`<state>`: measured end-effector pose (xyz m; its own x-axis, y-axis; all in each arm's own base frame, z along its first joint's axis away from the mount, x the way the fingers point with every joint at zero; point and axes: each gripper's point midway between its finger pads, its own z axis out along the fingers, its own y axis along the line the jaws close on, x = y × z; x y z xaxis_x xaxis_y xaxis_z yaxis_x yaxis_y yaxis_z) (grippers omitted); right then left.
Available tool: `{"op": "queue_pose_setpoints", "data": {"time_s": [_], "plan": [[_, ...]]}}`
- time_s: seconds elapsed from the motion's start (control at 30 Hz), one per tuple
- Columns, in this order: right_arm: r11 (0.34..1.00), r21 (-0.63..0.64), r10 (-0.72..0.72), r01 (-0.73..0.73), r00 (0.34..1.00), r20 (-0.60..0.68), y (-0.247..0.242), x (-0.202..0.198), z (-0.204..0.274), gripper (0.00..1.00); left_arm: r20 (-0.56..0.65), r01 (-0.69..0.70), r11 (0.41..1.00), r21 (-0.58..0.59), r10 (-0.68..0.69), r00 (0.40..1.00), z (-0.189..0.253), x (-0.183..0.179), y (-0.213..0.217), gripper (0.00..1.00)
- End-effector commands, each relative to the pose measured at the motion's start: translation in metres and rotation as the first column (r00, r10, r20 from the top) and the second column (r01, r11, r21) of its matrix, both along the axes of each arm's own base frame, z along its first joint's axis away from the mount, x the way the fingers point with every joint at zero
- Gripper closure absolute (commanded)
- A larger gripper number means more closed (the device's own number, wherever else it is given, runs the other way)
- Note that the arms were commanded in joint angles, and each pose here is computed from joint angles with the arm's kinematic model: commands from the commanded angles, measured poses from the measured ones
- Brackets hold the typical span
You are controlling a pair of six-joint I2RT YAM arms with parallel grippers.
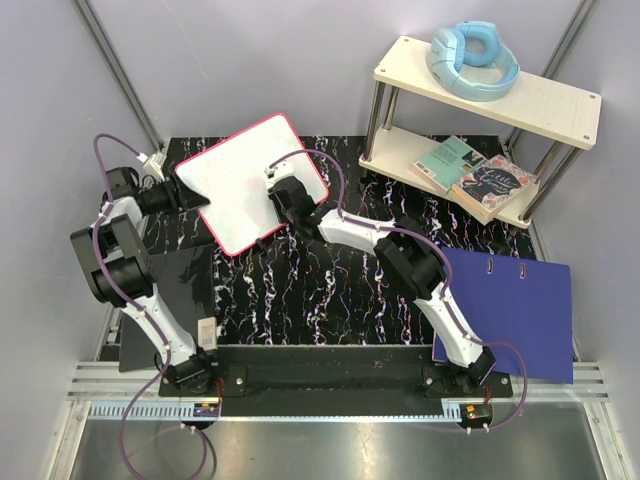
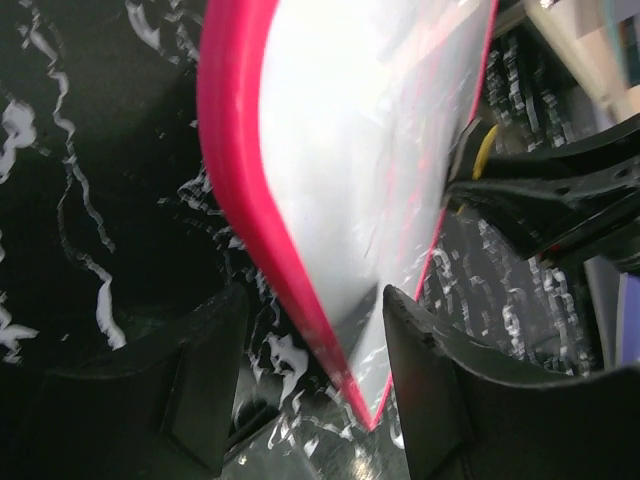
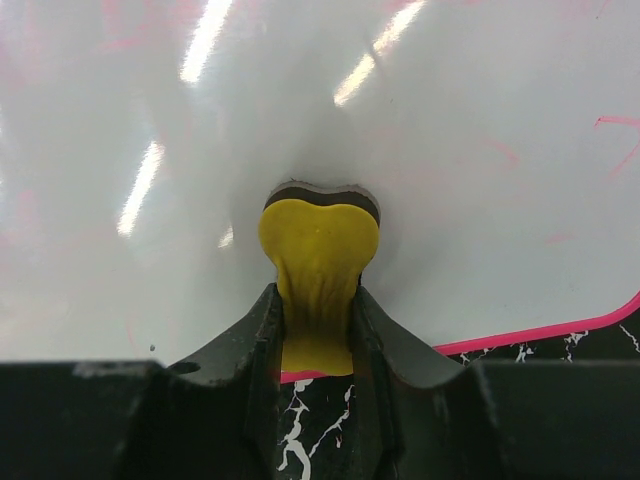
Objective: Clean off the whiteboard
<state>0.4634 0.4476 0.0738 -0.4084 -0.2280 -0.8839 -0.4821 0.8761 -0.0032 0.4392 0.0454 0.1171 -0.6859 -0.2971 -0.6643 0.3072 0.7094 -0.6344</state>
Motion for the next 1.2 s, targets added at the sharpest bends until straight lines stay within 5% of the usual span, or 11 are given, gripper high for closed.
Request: {"op": "queue_pose_setpoints", "data": {"time_s": [0.0,0.17,0.3,0.4,1.17], "plan": [[0.999,-0.046,-0.009,0.005,0.997,-0.079,-0.009,-0.012,-0.026,1.00,0.113,0.059,0.995,-0.086,-0.049,0.992,0.033,0.017,-0.005,0.42],[0.999,-0.042,-0.004,0.000,0.996,-0.091,-0.008,-0.013,-0.028,1.00,0.138,0.101,0.988,-0.115,-0.085,0.987,0.040,0.015,-0.012,0.51],[0.999,-0.039,0.003,-0.006,0.995,-0.095,-0.007,-0.014,-0.028,1.00,0.160,0.138,0.983,-0.118,-0.119,0.980,0.043,0.012,-0.020,0.74],[0.999,-0.033,0.016,-0.019,0.995,-0.097,-0.005,-0.015,-0.027,1.00,0.166,0.151,0.982,-0.113,-0.131,0.977,0.043,0.011,-0.022,1.00],[0.988,0.122,-0.133,0.100,0.944,0.302,-0.020,0.075,0.102,1.00,0.135,0.344,0.918,0.199,-0.373,0.918,0.016,-0.036,-0.048,1.00]]}}
